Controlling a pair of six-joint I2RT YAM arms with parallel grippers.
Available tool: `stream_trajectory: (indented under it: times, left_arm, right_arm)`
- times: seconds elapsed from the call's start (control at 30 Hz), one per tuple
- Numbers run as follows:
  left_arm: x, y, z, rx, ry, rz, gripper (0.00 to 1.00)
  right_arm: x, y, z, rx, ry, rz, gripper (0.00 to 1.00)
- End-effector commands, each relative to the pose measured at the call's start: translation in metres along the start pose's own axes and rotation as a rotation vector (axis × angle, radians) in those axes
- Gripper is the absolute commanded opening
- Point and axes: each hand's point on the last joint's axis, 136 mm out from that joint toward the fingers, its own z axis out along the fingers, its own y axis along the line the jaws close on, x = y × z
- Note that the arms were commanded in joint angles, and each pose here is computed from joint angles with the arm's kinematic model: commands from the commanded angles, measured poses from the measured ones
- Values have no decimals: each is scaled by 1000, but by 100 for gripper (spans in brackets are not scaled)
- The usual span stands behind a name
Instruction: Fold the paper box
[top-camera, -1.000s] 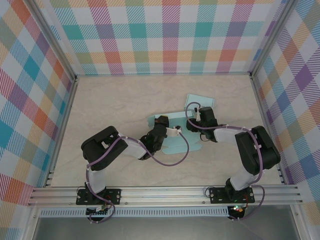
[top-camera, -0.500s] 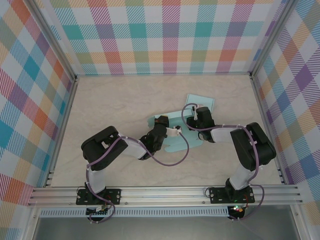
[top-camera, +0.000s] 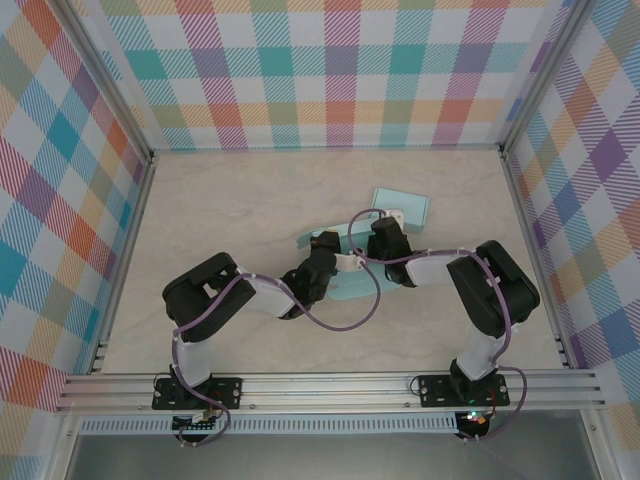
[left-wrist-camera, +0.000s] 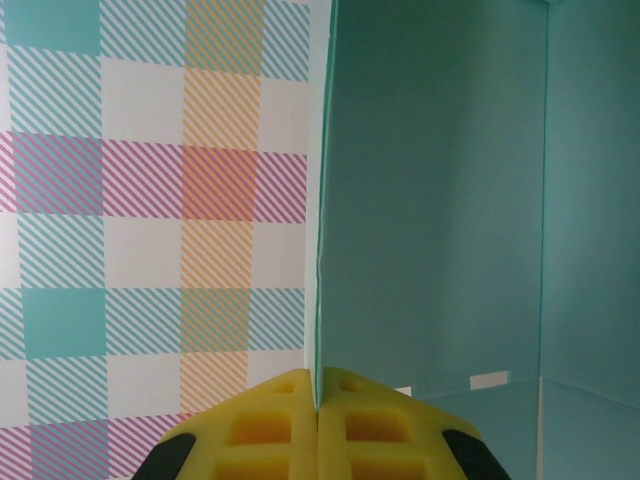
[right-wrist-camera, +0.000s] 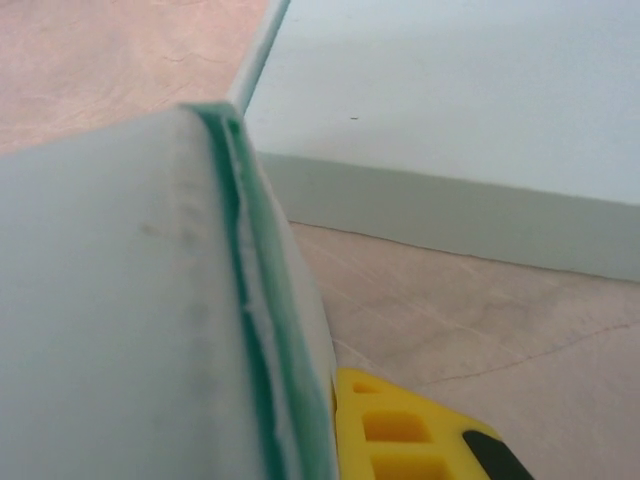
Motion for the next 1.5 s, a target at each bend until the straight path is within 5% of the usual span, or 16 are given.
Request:
stream_trajectory:
  times: [0.0,0.1,0.23,0.37,0.43,0.5,0.63,0.73,0.83,0.97,1.03,1.47]
  left_arm:
    - [-17,-14,-7,31,-40,-17,0]
    - [-18,-8,-8,18,-40,-54,0]
    - [-19,6,-12,5,-50,-141,36]
    - [-17,24,-18,-19,-46,-239,42]
    - [-13,37,-24,-48,-35,-308,59]
    - [-6,50,-32,-77,-24,-382,60]
    - [17,84,-55,-155,7,-649,61]
    - [41,105,-73,-169,27,-957,89]
    - [74,113,-83,-132,73,-1277,100]
    - [124,115,-97,-181,184,-1662,100]
    - [129,112,-100,-137,204,-1742,100]
    - [86,69,-87,228,236,-1739,100]
  right_arm:
    - [-3,-39,6,186,-32,130,0]
    - [-1,-40,3,185,-31,137,0]
    - [0,-42,-2,174,-40,121,0]
    - [1,-40,-7,152,-28,65,0]
    - [2,-40,-9,146,-24,46,0]
    - [4,-39,-12,129,-19,31,0]
    - [5,-38,-23,92,-19,31,0]
    - [7,-38,-32,62,-22,31,0]
    - [9,-35,-41,19,-16,12,0]
    - [12,-26,-51,-55,0,-13,0]
    - [14,-22,-56,-90,6,-12,0]
    - [24,-8,-70,-172,98,-32,2]
